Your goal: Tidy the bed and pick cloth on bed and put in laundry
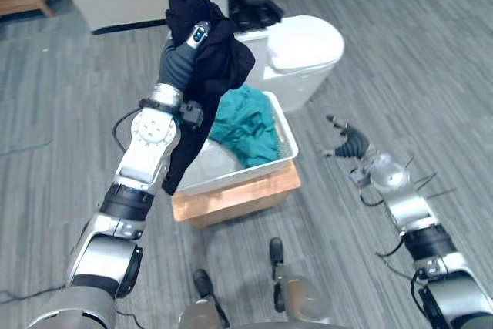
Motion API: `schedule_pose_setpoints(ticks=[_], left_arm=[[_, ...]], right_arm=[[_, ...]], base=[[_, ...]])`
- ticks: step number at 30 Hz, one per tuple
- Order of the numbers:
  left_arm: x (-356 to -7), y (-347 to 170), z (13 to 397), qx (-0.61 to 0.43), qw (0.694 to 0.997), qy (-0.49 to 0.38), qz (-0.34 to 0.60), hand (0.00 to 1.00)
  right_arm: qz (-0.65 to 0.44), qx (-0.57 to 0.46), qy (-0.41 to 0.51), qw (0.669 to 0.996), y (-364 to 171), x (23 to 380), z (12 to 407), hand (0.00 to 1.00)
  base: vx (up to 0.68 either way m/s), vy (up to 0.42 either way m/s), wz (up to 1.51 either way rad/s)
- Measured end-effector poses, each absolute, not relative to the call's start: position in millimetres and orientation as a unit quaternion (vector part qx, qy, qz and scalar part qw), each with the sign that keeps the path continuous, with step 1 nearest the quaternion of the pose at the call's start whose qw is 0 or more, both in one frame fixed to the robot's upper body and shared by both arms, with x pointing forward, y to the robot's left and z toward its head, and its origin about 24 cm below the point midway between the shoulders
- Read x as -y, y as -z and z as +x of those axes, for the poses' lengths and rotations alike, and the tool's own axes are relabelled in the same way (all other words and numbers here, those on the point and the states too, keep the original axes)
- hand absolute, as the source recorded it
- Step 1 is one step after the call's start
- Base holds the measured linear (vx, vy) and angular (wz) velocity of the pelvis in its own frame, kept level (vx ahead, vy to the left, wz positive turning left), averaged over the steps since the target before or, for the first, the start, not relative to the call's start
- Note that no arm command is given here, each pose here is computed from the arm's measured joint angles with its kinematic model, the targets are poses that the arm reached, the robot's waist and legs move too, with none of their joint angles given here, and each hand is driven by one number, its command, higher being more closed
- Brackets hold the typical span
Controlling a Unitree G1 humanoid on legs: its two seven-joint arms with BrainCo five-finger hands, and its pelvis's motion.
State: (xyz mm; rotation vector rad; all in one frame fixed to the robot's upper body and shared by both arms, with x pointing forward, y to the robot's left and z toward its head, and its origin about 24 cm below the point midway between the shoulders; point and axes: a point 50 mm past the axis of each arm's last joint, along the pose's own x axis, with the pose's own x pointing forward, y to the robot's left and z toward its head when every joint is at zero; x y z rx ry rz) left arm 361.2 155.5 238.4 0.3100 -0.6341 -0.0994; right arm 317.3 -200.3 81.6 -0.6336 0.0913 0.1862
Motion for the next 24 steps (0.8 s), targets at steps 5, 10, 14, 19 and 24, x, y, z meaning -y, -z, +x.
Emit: schedule_pose_setpoints(ticks=[5,10,14,19,24], left_arm=[[-158.0,-261.8,379.4,0.317,0.935,-0.004,0.162,1.0],[-153.3,-245.4,390.5,0.275,0.943,0.002,0.188,1.0],[-142.6,-238.6,391.5,0.265,0.948,0.021,0.178,1.0],[-125.2,-201.8,383.5,0.232,0.96,0.058,0.148,1.0],[-105.7,-155.2,349.5,0.21,0.97,0.093,0.083,1.0]], right_arm=[[-0.302,-0.053,-0.097,0.947,-70.6,199.2,309.1,0.0],[-0.291,-0.013,-0.107,0.951,-82.8,186.4,307.2,0.0],[-0.286,0.015,-0.1,0.953,-93.7,181.0,308.8,0.0],[-0.278,0.025,-0.091,0.956,-97.9,180.6,309.8,0.0],[-0.293,0.045,-0.076,0.952,-103.5,179.1,305.7,0.0]], base=[[0.05,0.016,-0.22],[0.04,0.017,-0.18],[-0.02,0.014,-0.13],[-0.03,0.016,-0.12],[-0.04,-0.005,0.09]])
